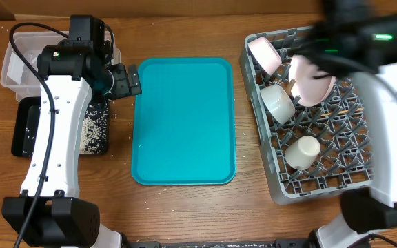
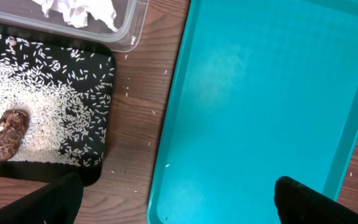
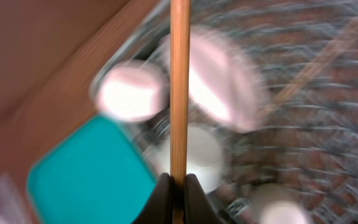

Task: Sort waste into correct bins and load items into the dishwasher
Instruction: 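Lay the second chopstick in the rack and release it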

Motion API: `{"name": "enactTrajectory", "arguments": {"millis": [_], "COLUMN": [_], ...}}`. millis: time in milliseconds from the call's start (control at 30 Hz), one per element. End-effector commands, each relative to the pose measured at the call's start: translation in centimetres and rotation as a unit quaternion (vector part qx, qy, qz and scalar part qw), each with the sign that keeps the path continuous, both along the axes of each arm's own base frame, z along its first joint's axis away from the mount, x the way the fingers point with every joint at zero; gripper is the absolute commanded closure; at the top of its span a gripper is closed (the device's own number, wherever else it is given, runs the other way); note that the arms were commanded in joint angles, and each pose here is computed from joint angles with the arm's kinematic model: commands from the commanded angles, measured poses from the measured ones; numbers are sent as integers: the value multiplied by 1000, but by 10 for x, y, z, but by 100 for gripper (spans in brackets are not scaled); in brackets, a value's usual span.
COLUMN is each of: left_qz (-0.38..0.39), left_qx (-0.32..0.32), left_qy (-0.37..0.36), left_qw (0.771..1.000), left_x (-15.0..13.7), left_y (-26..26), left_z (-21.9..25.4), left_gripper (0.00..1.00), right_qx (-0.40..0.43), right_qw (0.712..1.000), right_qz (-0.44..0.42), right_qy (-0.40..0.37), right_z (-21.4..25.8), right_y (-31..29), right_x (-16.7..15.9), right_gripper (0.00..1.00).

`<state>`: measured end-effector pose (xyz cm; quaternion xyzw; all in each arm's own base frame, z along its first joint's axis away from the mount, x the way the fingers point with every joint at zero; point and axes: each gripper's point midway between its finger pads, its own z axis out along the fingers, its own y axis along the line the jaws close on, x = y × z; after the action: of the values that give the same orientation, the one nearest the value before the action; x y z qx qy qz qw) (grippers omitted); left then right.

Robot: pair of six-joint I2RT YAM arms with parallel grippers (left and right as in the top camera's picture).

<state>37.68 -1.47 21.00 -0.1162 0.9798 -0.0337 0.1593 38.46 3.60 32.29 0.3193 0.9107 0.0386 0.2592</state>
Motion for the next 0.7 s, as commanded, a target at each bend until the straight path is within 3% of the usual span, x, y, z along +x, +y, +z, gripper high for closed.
{"name": "enactTrajectory", "arguments": {"millis": [0,200,367,433,500,667], "left_qz": [-6,-5,-5,-6,-5,-5], "left_qx": [-1,-2,-2,-2,-2,-2], "left_qy": [-12,-12,-12,-12,-12,-12], "left_qw": [1000,1000,1000,1000,1000,1000], "left_x": [3,3,3,3,3,3], "left_y": [0,0,0,0,0,0], "left_z": [8,8,8,8,8,8], "left_gripper": [0,0,0,0,0,0], "right_qx": [7,31,33,32,31,26], "right_qw": [981,930,912,912,911,921], "right_qz": [-190,-354,-390,-389,-389,-368], "right_qy": [39,92,122,127,132,123], "right_z": [-20,-58,-96,-109,-124,-125], "right_y": [-81,-155,-173,-174,-174,-176], "right_x": [-14,-44,-50,-48,-46,-39], "right_gripper": [96,96,96,67,28,29]}}
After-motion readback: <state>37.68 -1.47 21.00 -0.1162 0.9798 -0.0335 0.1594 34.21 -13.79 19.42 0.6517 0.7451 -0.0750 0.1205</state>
